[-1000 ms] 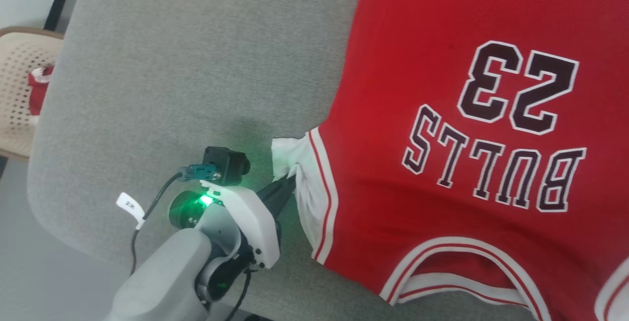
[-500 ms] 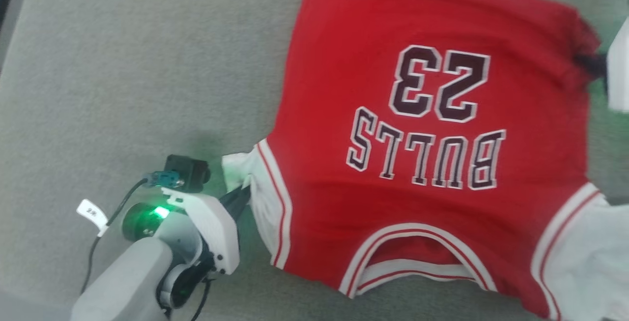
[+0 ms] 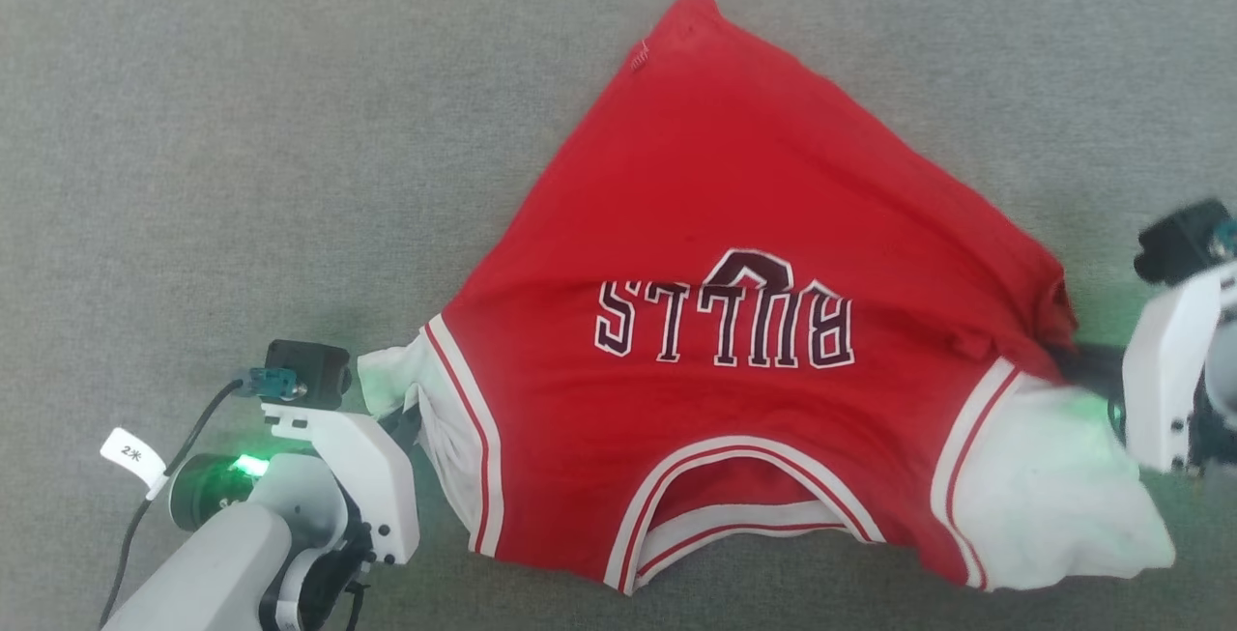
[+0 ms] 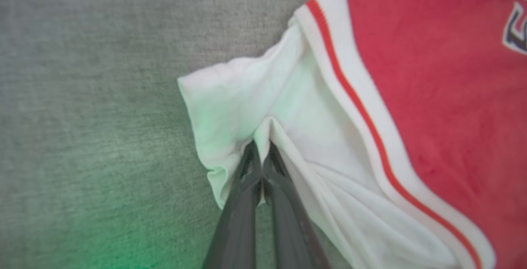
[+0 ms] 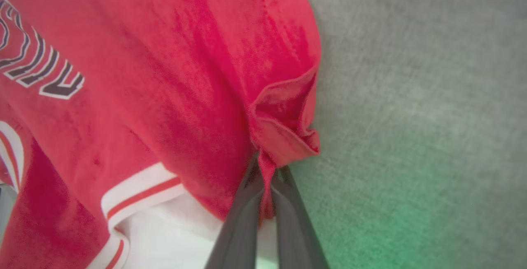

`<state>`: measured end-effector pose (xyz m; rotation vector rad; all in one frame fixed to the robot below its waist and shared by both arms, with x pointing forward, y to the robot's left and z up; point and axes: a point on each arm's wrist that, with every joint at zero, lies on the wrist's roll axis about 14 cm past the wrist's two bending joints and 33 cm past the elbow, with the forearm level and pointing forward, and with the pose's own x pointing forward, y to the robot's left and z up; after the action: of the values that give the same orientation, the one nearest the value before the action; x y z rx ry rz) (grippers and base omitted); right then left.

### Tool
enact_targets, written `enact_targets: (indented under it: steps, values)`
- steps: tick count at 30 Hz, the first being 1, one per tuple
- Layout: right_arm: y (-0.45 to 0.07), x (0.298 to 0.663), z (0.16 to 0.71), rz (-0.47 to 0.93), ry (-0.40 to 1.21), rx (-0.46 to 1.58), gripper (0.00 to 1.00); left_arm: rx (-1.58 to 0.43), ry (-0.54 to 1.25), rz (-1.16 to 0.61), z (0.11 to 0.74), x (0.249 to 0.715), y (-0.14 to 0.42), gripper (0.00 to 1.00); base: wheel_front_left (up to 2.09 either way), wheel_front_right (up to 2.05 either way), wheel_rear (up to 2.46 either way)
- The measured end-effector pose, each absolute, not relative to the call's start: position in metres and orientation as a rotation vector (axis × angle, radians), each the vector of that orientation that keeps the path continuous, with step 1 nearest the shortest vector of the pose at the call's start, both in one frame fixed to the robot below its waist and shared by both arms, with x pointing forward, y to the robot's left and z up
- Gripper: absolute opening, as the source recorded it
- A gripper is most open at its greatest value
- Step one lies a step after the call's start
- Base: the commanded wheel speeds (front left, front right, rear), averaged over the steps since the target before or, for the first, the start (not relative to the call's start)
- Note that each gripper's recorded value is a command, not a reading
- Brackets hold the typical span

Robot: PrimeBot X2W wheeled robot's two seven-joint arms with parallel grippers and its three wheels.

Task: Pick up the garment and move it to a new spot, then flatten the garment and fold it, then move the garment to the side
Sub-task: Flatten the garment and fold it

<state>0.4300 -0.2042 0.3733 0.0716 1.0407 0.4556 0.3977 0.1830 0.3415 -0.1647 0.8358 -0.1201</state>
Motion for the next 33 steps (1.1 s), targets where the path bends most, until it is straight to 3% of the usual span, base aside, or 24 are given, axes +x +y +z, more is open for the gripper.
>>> enact_targets:
  steps: [8, 9, 10, 23, 33]
  values:
    - [-0.2, 0.411, 0.355, 0.37, 0.957, 0.211, 0.01, -0.174, 0.795, -0.123, 0.354, 0.402, 0.181, 0.0, 0.0, 0.0, 0.0]
    - [-0.2, 0.411, 0.353, 0.357, 0.951, 0.226, 0.2, -0.175, 0.789, -0.128, 0.356, 0.403, 0.18, 0.0, 0.0, 0.0, 0.0]
    - [-0.2, 0.411, 0.351, 0.349, 0.942, 0.226, 1.0, -0.176, 0.786, -0.13, 0.357, 0.403, 0.18, 0.0, 0.0, 0.0, 0.0]
    - [-0.188, 0.418, 0.379, 0.388, 0.839, 0.216, 1.0, -0.193, 0.745, -0.116, 0.365, 0.405, 0.183, 0.0, 0.0, 0.0, 0.0]
    - [-0.173, 0.457, 0.437, 0.441, 0.676, 0.147, 1.0, -0.201, 0.736, -0.107, 0.365, 0.405, 0.183, 0.0, 0.0, 0.0, 0.0]
